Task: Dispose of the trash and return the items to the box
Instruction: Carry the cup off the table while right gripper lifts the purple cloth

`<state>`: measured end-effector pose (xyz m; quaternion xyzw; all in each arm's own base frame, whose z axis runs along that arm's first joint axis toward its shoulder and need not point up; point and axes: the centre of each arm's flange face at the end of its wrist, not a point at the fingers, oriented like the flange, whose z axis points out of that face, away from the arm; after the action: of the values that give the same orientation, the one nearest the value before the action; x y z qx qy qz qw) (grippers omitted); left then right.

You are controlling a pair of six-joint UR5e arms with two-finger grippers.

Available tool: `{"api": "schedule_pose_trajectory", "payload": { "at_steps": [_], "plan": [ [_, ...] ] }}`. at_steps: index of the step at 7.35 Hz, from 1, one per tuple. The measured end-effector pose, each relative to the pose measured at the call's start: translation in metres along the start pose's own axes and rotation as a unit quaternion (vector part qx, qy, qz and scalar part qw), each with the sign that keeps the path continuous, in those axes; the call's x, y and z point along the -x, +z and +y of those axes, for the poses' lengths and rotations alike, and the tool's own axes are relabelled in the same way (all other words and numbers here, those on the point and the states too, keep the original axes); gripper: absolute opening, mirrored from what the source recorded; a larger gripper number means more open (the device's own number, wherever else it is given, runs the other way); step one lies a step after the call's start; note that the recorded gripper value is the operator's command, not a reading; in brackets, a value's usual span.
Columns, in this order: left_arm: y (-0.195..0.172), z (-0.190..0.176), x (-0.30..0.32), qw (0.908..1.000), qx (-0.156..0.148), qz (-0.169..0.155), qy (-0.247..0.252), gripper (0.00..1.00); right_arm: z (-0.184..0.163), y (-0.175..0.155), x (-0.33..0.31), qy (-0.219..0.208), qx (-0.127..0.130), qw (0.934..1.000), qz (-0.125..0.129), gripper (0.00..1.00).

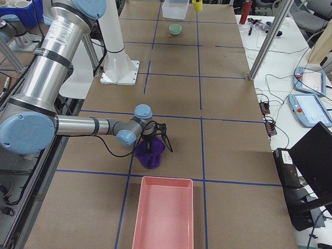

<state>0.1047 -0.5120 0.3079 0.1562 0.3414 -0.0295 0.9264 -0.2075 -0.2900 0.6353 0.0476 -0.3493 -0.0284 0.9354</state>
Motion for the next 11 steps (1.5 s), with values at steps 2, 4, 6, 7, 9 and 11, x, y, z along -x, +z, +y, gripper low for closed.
{"api": "schedule_pose_trajectory", "payload": {
  "at_steps": [2,4,6,7,9,11],
  "plan": [
    [0.001,0.000,0.001,1.0000,0.001,0.000,0.000,0.00,-0.003,-0.009,0.002,0.003,-0.006,1.0000,-0.006,0.00],
    [0.002,-0.001,0.009,0.9999,0.003,-0.005,0.014,0.00,-0.013,-0.031,0.002,0.020,-0.013,0.9994,-0.027,0.00],
    [0.000,-0.014,0.066,0.9985,0.010,-0.022,0.049,0.00,-0.026,-0.066,-0.001,0.051,-0.010,0.9971,-0.055,0.00],
    [-0.001,-0.027,0.124,0.9962,0.021,-0.041,0.073,0.00,-0.032,-0.086,0.003,0.064,-0.010,0.9961,-0.059,0.00],
    [0.005,-0.029,0.258,0.9889,0.065,-0.069,0.115,0.00,-0.044,-0.130,0.007,0.070,-0.015,0.9961,-0.052,0.00],
    [0.045,0.040,0.354,0.9820,0.126,-0.065,0.125,0.00,-0.066,-0.187,-0.009,0.058,-0.020,0.9974,-0.038,0.00]
  ]
}}
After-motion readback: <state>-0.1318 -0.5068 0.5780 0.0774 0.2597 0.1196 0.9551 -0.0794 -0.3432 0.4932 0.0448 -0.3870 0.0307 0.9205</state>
